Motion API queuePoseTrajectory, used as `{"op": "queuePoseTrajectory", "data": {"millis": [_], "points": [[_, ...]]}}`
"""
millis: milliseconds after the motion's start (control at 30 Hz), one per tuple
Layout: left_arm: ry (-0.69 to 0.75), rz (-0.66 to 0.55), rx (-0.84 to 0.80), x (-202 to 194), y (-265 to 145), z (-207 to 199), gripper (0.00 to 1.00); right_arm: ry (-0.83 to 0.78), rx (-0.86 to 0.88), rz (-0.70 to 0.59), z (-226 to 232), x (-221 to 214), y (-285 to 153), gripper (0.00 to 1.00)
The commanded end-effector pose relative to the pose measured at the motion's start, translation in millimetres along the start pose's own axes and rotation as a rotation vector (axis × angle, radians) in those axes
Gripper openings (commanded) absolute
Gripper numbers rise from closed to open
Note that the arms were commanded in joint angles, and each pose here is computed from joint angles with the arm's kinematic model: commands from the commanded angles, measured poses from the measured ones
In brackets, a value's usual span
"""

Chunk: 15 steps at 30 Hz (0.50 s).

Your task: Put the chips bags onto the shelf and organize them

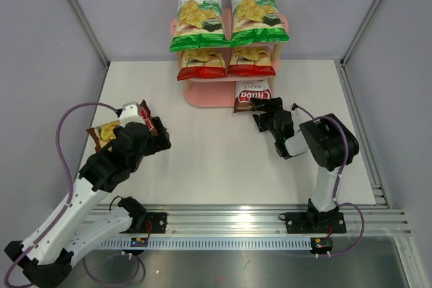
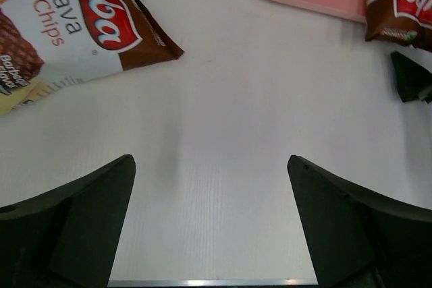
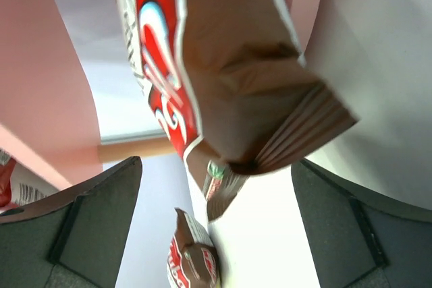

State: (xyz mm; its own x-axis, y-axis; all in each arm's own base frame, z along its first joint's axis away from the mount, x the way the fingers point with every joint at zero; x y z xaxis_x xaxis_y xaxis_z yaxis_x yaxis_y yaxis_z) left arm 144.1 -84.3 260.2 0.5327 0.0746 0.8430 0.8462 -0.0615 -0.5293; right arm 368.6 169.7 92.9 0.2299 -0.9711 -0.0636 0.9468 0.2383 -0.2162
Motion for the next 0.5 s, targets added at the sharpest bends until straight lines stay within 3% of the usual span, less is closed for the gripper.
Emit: {"op": "queuePoseTrajectory", "data": {"millis": [0,267,467], "points": [[-0.029,-0.035,-0.002,27,-1,5,0.99,-0.072,-0.014,0.031,16,2,-13,0.99],[-0.283,0.056,0.157,47,33,68,0.99,-0.240,-0.151,0.037,22,9,-62,0.99],[-0.489,0.061,0.353,34,46,120,0.99,-0.369,-0.184,0.058,43,14,-113,1.00]]}}
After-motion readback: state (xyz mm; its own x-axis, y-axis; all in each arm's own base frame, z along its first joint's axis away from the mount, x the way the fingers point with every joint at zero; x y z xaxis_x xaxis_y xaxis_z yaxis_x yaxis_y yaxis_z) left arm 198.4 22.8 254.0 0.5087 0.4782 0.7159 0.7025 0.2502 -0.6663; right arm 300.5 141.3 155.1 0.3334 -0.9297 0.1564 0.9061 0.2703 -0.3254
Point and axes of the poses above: each gripper's point midway between its finger pads, its own y axis out along the fingers, its own z axis along the line the jaws close on, x = y × z, the point moved 8 cm from there along -y, back along the fingers, and after that the axes turned 11 degrees about y, right-handed, at the moved point
